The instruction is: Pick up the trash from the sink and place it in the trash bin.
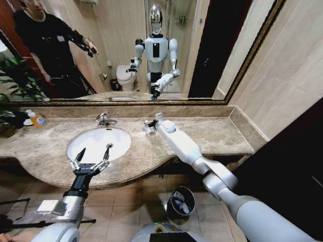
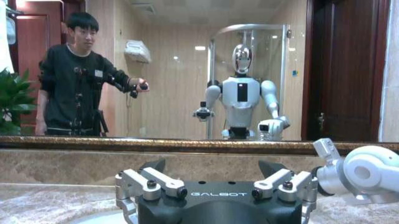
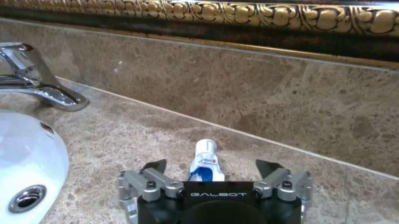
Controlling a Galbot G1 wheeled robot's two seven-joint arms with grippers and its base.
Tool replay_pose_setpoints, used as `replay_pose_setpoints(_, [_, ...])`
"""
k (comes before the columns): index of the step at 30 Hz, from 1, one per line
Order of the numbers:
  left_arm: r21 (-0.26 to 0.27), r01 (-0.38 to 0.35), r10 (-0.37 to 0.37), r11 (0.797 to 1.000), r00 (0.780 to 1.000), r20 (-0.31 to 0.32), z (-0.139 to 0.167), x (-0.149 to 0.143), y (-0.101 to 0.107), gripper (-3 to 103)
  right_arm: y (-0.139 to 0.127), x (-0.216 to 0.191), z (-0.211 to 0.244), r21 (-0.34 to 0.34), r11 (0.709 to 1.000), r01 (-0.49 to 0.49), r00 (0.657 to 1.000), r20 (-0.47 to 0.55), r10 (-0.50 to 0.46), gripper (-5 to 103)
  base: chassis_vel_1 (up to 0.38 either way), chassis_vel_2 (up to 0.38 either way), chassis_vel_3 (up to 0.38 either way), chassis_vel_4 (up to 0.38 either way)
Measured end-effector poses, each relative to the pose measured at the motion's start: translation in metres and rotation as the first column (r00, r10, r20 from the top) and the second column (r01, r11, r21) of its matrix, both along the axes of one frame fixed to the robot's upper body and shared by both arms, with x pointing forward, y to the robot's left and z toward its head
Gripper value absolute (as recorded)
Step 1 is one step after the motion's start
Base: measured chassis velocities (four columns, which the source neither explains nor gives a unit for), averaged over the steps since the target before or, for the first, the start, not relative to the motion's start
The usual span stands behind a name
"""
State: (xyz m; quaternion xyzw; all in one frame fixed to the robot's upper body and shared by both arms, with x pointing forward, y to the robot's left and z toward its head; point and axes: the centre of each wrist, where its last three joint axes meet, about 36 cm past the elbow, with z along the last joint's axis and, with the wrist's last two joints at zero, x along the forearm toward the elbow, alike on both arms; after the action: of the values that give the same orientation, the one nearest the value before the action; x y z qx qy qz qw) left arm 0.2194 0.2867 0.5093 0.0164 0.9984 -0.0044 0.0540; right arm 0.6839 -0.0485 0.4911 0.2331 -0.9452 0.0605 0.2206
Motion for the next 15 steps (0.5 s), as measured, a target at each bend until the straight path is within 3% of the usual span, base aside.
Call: replay_pose_setpoints(15, [0.0,0.0,0.0,1.0,1.0,0.0,0.0,0.0,0.0,100,0.021,0.006,-0.009,0.008,1.0,0.008,1.0,-0.016,-0.008,102,0.0,0.0,0.0,0.0])
